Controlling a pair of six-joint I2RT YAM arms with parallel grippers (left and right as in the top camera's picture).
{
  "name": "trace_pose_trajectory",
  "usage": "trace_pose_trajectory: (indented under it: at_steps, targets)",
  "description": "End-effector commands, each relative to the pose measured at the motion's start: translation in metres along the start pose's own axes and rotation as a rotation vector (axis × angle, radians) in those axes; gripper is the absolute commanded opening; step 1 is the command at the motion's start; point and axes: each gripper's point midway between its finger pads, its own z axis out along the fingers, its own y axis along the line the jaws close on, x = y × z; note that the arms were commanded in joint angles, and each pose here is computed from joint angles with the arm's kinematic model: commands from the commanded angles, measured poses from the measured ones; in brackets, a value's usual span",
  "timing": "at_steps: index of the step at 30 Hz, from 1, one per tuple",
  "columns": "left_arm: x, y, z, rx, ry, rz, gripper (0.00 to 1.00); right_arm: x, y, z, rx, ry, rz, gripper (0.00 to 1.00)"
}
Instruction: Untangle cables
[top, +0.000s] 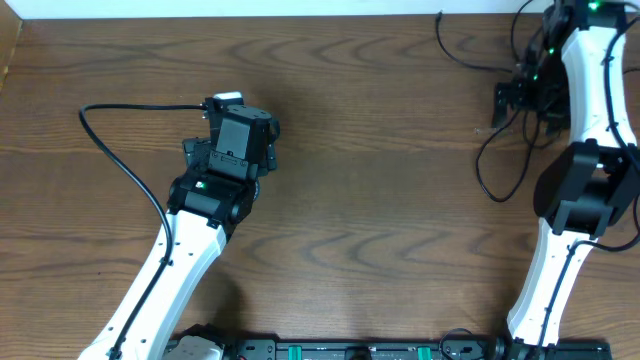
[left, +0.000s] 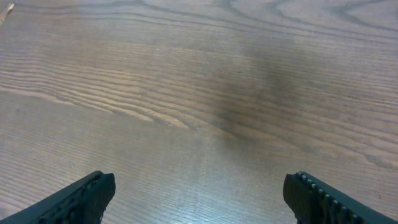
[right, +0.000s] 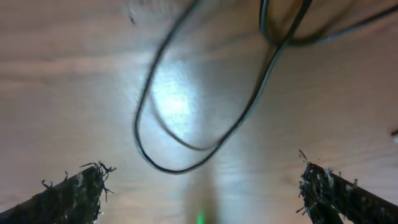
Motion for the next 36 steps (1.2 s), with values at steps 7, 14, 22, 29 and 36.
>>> trace_pose_trajectory:
  at_steps: [7, 14, 22, 29, 36]
  targets:
    - [-0.004, 0.003, 0.0, -0.022, -0.009, 0.004, 0.91, 0.089, -0.009, -0.021, 0.079, 0.067, -0.02, 0.99]
    - [-0.004, 0.003, 0.0, -0.022, -0.009, 0.004, 0.91, 0.121, -0.014, -0.006, 0.097, 0.045, -0.022, 0.99]
    - [-0.004, 0.003, 0.0, -0.022, -0.009, 0.004, 0.91, 0.116, -0.026, 0.079, 0.168, -0.01, 0.176, 0.99]
    - [-0.004, 0.003, 0.0, -0.023, -0.009, 0.004, 0.91, 0.1, -0.026, 0.133, 0.15, -0.135, 0.201, 0.99]
    - [-0.004, 0.003, 0.0, -0.022, -0.009, 0.004, 0.91, 0.093, -0.026, 0.158, 0.142, -0.213, 0.169, 0.99]
